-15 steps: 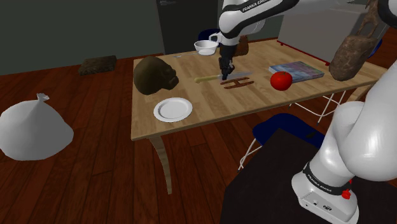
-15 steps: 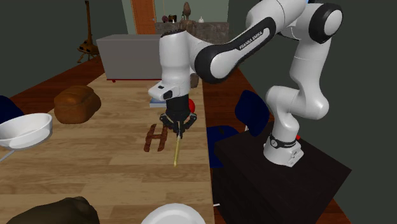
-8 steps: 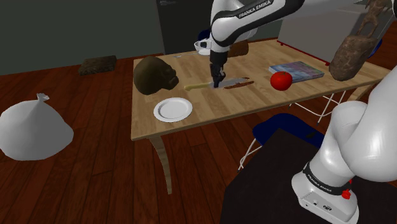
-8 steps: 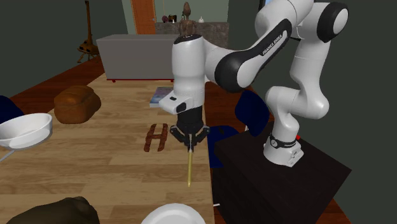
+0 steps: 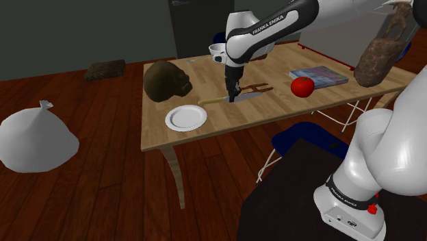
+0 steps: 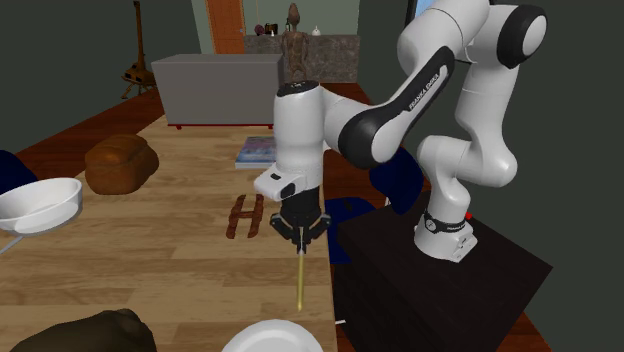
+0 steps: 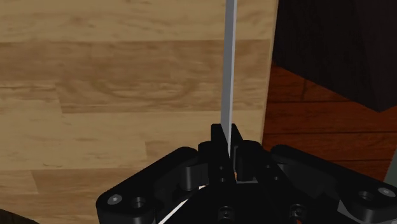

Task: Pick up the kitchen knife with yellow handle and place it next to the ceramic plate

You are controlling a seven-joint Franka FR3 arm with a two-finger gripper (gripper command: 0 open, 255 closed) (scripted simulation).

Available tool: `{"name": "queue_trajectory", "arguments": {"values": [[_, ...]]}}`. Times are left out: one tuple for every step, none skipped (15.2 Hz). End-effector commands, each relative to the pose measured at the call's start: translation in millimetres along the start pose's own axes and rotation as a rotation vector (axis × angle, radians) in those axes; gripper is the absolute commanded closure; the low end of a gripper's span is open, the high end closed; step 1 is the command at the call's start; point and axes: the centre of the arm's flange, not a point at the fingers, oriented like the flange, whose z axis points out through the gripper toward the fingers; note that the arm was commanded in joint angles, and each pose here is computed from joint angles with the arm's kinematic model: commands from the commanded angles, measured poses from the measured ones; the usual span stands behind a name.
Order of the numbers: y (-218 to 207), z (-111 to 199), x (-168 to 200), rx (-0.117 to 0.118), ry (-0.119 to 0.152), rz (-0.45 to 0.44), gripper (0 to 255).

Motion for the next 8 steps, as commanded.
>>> {"name": "queue_trajectory", "arguments": {"values": [[1, 11, -1, -0.001, 0.0, 0.0, 255], [1, 16, -1, -0.001, 0.0, 0.0, 255], [1, 21, -2, -0.001, 0.0, 0.0, 255], [1, 27, -2, -0.001, 0.0, 0.0, 255], [1, 32, -2, -0.001, 0.0, 0.0, 255], [1, 37, -3, -0.001, 0.0, 0.0, 255], [1, 42, -3, -0.001, 0.0, 0.0, 255], [1, 48, -3, -0.001, 0.0, 0.0, 255]]}}
